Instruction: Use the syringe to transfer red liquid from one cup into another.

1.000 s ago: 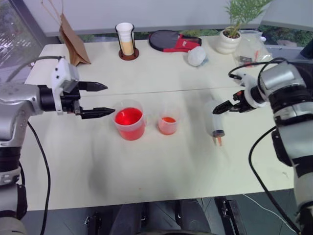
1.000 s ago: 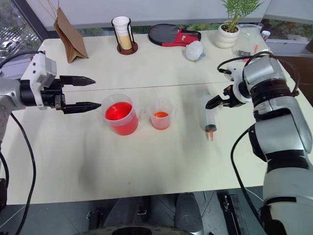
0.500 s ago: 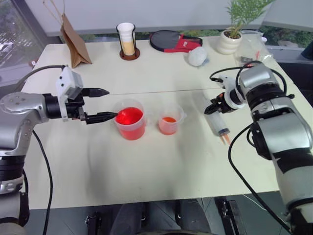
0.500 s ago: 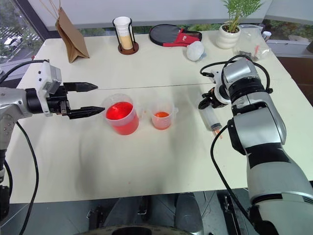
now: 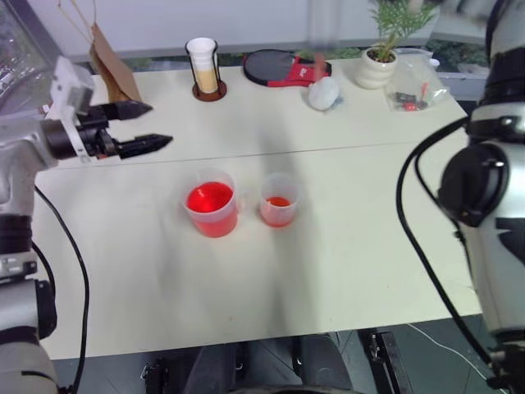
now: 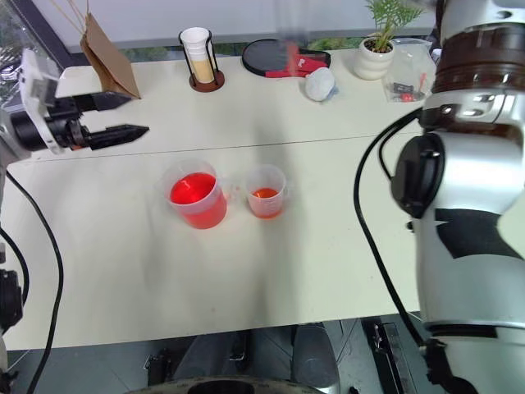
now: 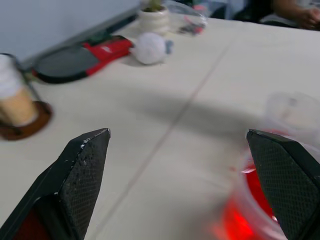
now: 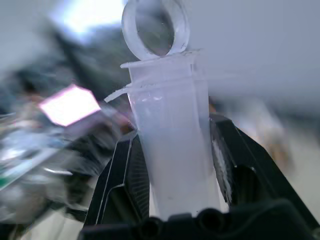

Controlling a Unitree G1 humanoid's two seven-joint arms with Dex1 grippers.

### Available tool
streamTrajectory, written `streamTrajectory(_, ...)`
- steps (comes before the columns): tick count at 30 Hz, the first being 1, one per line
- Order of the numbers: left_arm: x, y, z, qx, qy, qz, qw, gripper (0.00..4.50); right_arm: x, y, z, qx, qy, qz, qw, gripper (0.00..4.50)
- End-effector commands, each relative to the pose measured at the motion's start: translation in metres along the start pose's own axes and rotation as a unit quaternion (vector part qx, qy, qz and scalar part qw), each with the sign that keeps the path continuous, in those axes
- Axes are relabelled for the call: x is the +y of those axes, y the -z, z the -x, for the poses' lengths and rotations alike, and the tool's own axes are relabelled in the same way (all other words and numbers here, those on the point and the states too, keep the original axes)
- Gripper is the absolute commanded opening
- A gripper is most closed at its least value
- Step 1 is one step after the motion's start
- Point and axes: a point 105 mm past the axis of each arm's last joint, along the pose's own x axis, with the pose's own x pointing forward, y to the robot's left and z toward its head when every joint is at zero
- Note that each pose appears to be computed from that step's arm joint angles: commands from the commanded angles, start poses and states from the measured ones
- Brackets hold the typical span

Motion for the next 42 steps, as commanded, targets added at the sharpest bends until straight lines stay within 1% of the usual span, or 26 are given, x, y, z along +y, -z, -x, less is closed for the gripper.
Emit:
streamTrajectory(1,0.011,-0.010,0.011,-0.003,-0.014,-0.014,1.000,4.50,0.031,0.034,-0.013,-0.025,-0.057,-0.023,0.998,1.39)
streamTrajectory(2,0.010,-0.008,0.011,0.005,-0.012,-0.015,1.000,4.50,0.041,0.048,-0.016,-0.032,-0.076,-0.024,0.996,1.39)
streamTrajectory(4,0.009,-0.005,0.012,0.017,-0.010,-0.016,1.000,4.50,0.063,0.073,-0.015,-0.045,-0.114,0.004,0.992,1.39)
streamTrajectory(5,0.009,-0.004,0.014,0.020,-0.011,-0.015,1.000,4.50,0.069,0.088,-0.016,-0.045,-0.120,0.004,0.992,1.39)
streamTrajectory(8,0.006,-0.005,0.022,0.022,-0.012,-0.011,1.000,4.50,0.077,0.118,-0.019,-0.043,-0.121,-0.006,0.992,1.39)
streamTrajectory(11,0.000,-0.011,0.029,0.021,-0.012,-0.012,1.000,4.50,0.087,0.130,-0.026,-0.047,-0.135,-0.018,0.990,1.39)
streamTrajectory(15,-0.010,-0.020,0.033,0.017,-0.008,-0.016,1.000,4.50,0.093,0.143,-0.033,-0.045,-0.141,-0.020,0.989,1.39)
streamTrajectory(18,-0.025,-0.037,0.031,-0.002,0.012,-0.027,1.000,4.50,0.093,0.162,-0.038,-0.033,-0.135,-0.004,0.990,1.39)
streamTrajectory(20,-0.032,-0.046,0.030,-0.001,0.019,-0.047,0.999,4.50,0.093,0.172,-0.040,-0.025,-0.136,0.013,0.990,1.39)
streamTrajectory(26,-0.049,-0.074,0.029,-0.014,0.050,-0.084,0.995,4.50,0.090,0.185,-0.047,-0.023,-0.140,0.016,0.990,1.39)
streamTrajectory(33,-0.049,-0.086,0.025,-0.038,0.052,-0.096,0.993,4.50,0.095,0.195,-0.047,-0.011,-0.156,0.004,0.988,1.39)
streamTrajectory(37,-0.050,-0.082,0.014,-0.034,0.067,-0.097,0.992,4.50,0.100,0.199,-0.046,-0.006,-0.162,0.000,0.987,1.39)
streamTrajectory(42,-0.051,-0.073,-0.009,-0.044,0.096,-0.088,0.991,4.50,0.106,0.198,-0.049,-0.008,-0.169,-0.008,0.986,1.39)
